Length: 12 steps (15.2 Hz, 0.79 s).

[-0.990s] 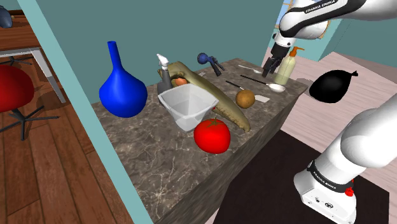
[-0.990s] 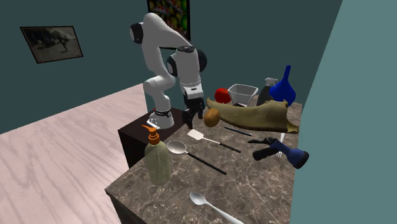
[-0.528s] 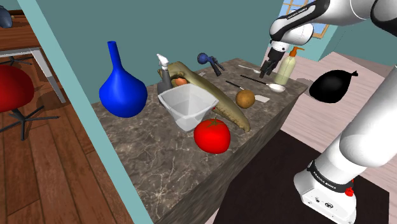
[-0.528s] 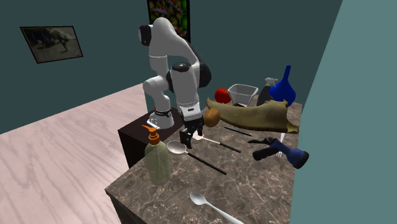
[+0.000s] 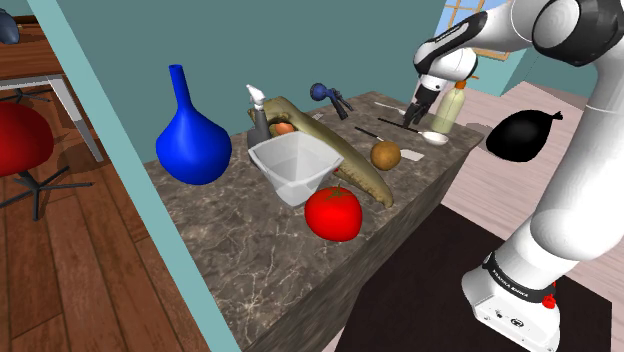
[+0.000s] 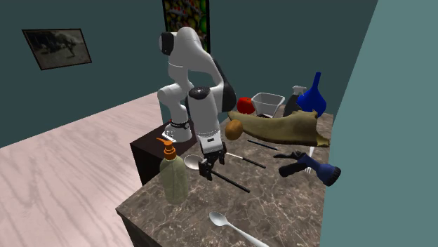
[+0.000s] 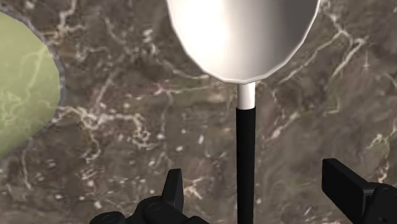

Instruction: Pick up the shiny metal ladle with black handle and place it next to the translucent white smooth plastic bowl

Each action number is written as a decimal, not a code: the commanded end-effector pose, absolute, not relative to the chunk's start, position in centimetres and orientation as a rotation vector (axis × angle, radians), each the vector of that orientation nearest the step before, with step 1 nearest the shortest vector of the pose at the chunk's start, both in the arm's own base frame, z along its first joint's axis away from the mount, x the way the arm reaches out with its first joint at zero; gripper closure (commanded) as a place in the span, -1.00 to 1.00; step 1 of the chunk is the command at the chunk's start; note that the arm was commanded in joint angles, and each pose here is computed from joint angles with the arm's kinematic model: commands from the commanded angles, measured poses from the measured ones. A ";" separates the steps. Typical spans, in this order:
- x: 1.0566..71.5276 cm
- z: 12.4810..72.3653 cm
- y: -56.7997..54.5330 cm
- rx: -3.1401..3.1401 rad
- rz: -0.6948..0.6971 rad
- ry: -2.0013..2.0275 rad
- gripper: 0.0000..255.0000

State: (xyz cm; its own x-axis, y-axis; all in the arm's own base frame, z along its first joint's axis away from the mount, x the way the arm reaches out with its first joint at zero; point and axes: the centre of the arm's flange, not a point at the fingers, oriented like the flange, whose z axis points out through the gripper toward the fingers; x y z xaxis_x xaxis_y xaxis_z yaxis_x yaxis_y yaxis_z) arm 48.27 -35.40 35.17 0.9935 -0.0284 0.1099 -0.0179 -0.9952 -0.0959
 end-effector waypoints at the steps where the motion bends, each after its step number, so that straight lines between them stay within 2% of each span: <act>1: 48.4 34.1 -35.4 -3.042 -0.171 0.036 -1.00; 10: 48.5 33.3 -35.4 -3.042 -0.171 0.036 -1.00; 11: 48.5 33.3 -35.4 -3.042 -0.171 0.036 1.00; 12: 48.5 33.3 -35.4 -3.042 -0.171 0.036 1.00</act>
